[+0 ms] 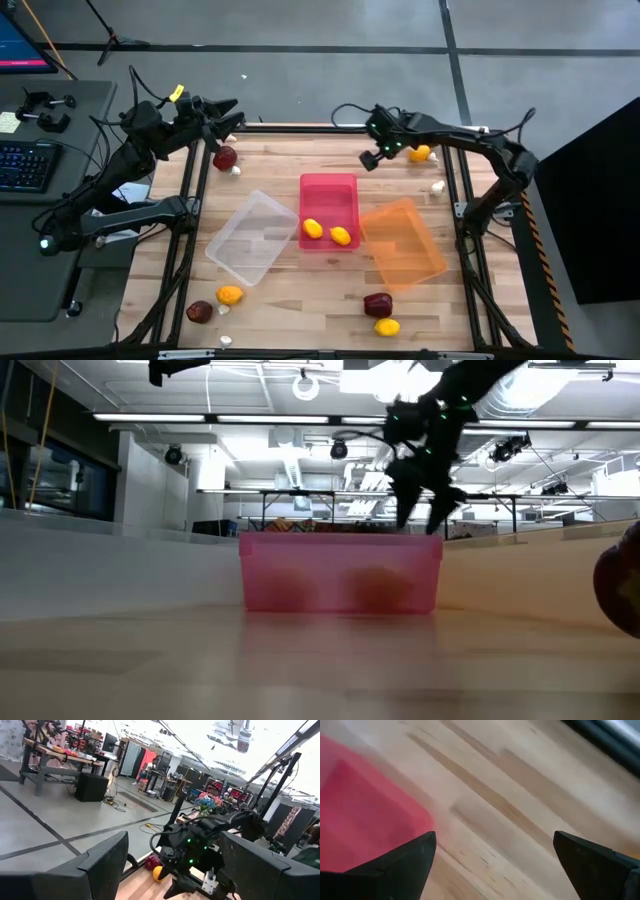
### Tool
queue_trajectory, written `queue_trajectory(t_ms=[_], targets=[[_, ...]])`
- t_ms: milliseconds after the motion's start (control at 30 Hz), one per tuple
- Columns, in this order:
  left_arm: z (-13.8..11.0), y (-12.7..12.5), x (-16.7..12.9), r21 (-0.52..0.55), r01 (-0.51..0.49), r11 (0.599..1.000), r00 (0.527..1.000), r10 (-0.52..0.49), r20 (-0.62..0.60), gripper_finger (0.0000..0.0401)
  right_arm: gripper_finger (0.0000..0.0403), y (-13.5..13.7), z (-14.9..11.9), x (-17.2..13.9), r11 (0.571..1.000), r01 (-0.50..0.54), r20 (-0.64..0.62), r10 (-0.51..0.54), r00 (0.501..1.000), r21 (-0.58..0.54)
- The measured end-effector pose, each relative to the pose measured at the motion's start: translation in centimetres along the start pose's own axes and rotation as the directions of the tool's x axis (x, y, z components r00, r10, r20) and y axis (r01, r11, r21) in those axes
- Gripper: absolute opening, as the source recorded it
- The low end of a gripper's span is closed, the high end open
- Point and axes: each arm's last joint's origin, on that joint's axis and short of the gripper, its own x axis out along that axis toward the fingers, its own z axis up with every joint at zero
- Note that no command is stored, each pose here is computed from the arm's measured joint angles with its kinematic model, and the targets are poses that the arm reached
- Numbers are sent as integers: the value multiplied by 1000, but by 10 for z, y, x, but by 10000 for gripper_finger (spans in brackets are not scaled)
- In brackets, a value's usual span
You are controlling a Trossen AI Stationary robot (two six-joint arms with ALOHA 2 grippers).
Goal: Sort produce into baskets
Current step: Put the yellow lemon into the red bin
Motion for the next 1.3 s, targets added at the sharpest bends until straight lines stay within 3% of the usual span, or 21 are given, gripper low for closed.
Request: queue_trajectory(t_ms=[67,133,267,400,533,600,1033,1133,1300], targets=[[1,0,0,1,2,1000,1000,-2,6,298,392,-15,-12,5,993,25,13,-27,1000,112],[1,0,0,2,4,1000,1000,-4,12,298,392,-30,-24,9,959,73,46,-89,995,275],[4,-2,0,7,14,1000,999,-14,42,298,392,-54,-39,11,812,116,117,-221,968,572],[7,-2,0,10,13,1000,997,-13,72,298,392,-70,-50,19,694,208,83,-360,929,689],[7,-2,0,12,13,1000,997,-14,76,298,392,-77,-54,25,583,286,69,-511,857,760],[7,-2,0,14,13,1000,997,-14,76,298,392,-80,-52,29,535,281,78,-553,829,797],[7,-2,0,18,12,1000,997,-14,75,298,392,-97,-53,68,474,392,-74,-559,826,789],[7,-2,0,18,12,1000,997,-13,75,298,392,-97,-55,74,477,403,-98,-543,834,781],[7,-2,0,18,12,1000,997,-13,74,298,391,-97,-55,78,543,439,-109,-534,839,716]])
